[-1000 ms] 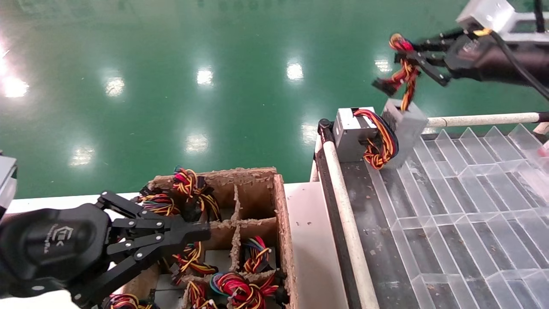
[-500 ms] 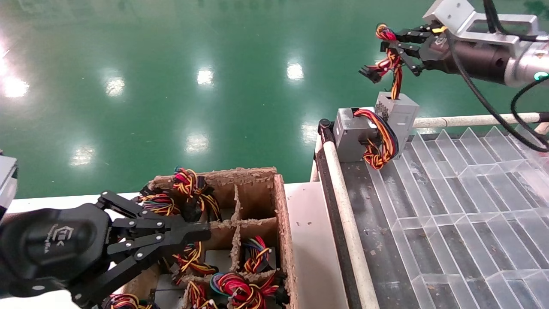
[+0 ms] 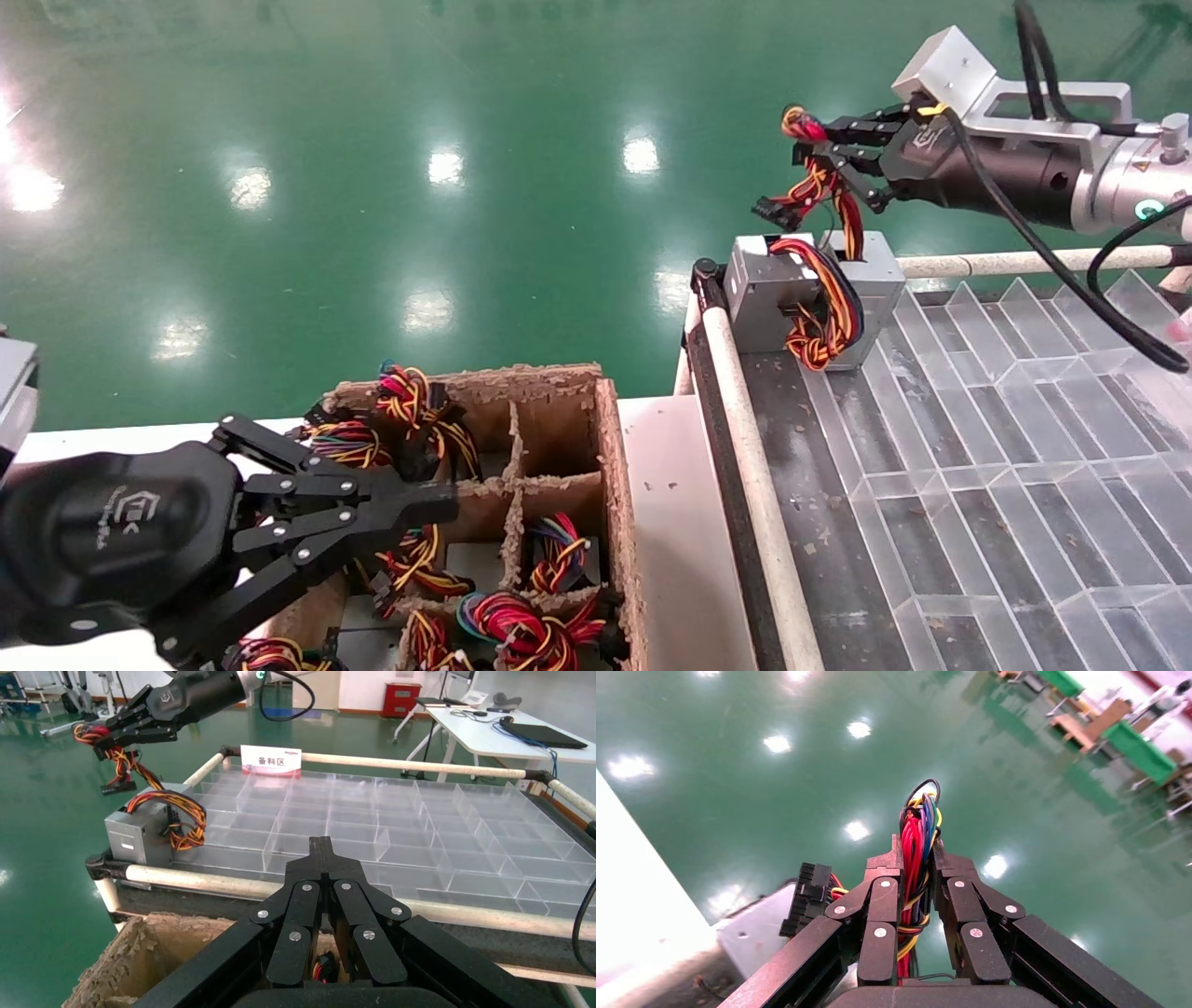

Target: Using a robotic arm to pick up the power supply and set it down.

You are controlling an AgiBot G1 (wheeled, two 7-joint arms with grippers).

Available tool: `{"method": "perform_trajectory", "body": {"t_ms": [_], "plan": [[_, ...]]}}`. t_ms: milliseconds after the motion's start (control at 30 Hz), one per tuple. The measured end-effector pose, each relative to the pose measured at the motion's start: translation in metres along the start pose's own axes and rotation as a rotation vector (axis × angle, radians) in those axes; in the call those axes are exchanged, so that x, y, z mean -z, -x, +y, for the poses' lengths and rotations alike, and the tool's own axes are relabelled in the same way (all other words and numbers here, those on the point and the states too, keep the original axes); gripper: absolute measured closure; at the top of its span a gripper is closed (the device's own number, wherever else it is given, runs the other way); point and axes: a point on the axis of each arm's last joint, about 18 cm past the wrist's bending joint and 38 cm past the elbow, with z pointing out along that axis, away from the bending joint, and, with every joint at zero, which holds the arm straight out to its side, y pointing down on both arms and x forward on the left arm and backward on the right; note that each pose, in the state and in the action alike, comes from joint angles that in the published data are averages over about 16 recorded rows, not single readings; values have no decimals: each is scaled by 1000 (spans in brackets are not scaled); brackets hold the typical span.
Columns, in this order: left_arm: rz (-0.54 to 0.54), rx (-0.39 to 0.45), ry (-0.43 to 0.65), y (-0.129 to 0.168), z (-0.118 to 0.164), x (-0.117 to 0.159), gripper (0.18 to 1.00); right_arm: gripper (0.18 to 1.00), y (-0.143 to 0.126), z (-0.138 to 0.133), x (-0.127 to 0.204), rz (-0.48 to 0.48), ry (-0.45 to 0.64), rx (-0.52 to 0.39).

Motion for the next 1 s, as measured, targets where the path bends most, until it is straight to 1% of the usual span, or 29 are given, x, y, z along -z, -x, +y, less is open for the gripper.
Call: {"method": "perform_trajectory", "body": {"t_ms": [400,600,767,933,1000], "plan": [[0,0,0,0,0,0,993,920,7,-9,1,-67,-5,-30],[0,0,0,0,0,0,993,882,11,-18,5,-114,-27,-29],[0,0,0,0,0,0,993,818,12,-29,10,-146,-61,-12],[0,0,0,0,0,0,993,723,14,-35,13,-165,-94,-1],[0,0,0,0,0,0,993,673,15,-37,15,-169,-111,0]]}}
